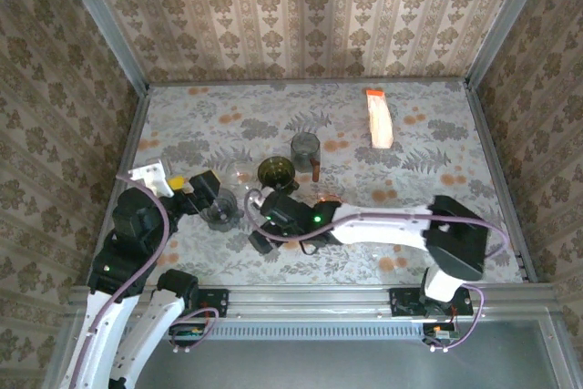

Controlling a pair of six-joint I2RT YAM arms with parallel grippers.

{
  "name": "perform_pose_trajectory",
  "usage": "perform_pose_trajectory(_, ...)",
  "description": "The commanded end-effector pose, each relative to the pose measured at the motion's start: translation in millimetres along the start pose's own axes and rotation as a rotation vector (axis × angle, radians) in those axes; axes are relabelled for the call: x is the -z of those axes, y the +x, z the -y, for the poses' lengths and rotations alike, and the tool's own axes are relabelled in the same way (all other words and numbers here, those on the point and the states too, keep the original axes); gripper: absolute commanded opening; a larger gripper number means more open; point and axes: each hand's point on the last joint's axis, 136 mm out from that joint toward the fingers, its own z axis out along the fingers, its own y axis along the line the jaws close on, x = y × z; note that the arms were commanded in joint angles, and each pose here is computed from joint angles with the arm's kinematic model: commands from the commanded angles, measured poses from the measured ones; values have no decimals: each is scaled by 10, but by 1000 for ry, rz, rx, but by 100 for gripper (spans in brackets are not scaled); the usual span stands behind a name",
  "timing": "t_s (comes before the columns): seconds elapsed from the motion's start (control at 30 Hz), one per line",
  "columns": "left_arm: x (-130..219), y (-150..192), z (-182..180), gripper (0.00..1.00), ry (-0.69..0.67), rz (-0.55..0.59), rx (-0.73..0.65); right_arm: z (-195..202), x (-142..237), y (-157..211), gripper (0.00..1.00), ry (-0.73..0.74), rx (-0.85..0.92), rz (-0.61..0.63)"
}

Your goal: Place the coffee filter in the dripper

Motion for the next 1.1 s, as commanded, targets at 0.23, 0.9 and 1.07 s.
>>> perform_pose_trajectory(0.23,-392,280,118,86,104,-129,64,823,913,862,82,284,-206,-144)
perform_pose_trajectory(0.9,-449,403,28,86,81,-150,73,1089,822,1401,78,374,-263,-315)
perform_pose_trajectory(1.07,-460,403,22,86,78,-150,72,1283,802,1407,77,438,-257,-308)
